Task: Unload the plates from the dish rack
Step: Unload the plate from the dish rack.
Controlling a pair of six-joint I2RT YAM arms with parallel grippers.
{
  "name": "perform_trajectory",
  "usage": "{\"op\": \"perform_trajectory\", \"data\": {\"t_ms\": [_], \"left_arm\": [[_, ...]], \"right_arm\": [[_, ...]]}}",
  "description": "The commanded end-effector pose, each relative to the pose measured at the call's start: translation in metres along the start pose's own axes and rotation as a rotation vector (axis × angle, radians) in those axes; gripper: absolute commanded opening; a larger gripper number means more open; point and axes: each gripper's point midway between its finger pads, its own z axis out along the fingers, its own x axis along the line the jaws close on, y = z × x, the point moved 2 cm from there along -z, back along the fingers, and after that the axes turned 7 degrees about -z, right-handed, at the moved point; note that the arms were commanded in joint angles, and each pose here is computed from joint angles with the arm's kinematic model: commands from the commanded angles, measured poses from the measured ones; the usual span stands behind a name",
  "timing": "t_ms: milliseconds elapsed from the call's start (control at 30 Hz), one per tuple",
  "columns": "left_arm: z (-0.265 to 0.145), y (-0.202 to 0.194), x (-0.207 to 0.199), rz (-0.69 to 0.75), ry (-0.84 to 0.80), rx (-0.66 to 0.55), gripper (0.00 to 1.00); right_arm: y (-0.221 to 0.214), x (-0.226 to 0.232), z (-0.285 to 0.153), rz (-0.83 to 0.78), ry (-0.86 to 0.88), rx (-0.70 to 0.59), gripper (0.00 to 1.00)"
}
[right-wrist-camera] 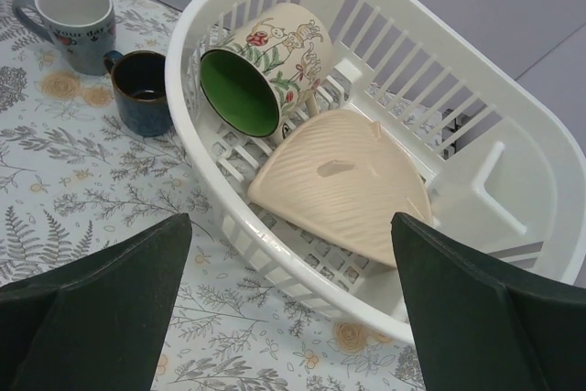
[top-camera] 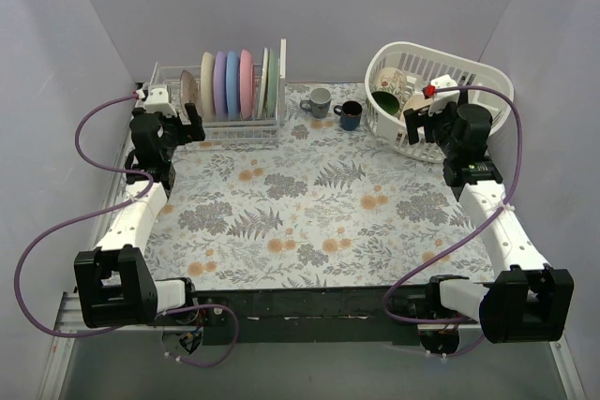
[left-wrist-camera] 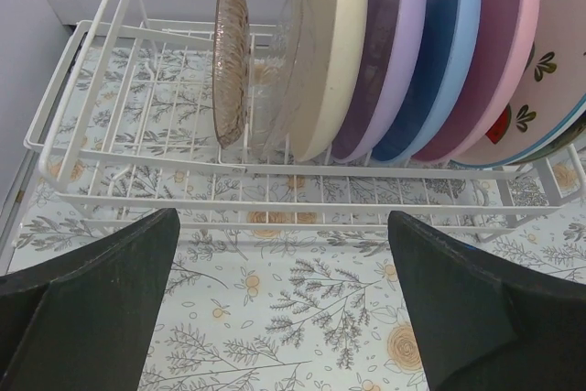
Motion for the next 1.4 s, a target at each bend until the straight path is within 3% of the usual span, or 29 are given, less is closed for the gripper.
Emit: {"op": "perform_trajectory", "data": {"t_ms": [0, 200, 500, 700, 733, 867, 1100, 1367], "left_arm": [[-0.002, 0.020, -0.014, 0.025, -0.078, -0.039, 0.98], [-0.006, 0.019, -0.042, 0.074, -0.262, -0.002, 0.98], [-0.005, 0.041, -0.068, 0.069, -0.390, 0.014, 0.95], [0.002, 0.056, -0.118, 0.123, -0.499, 0.030, 0.90], [0.008, 0.045, -0.123, 0.132, -0.489, 0.077, 0.89], [0.019, 0.053, -0.137, 0.150, -0.458, 0.070, 0.86], [0.044, 0.054, -0.116, 0.144, -0.293, 0.057, 0.78], [0.053, 0.064, -0.106, 0.232, -0.252, 0.031, 0.65]], "right_arm": [[0.006, 0.000, -0.001, -0.001, 0.003, -0.034, 0.99], [0.004, 0.005, -0.001, 0.001, 0.030, -0.036, 0.99], [-0.001, 0.015, 0.003, 0.002, 0.083, -0.028, 0.99], [-0.005, 0.021, 0.007, 0.008, 0.117, -0.016, 0.99], [-0.007, 0.022, 0.009, 0.011, 0.126, -0.008, 0.99], [-0.012, 0.023, 0.009, 0.009, 0.129, 0.006, 0.98], [-0.016, 0.027, 0.007, 0.003, 0.140, 0.004, 0.99], [-0.023, 0.033, 0.010, 0.009, 0.166, 0.018, 0.98]]}}
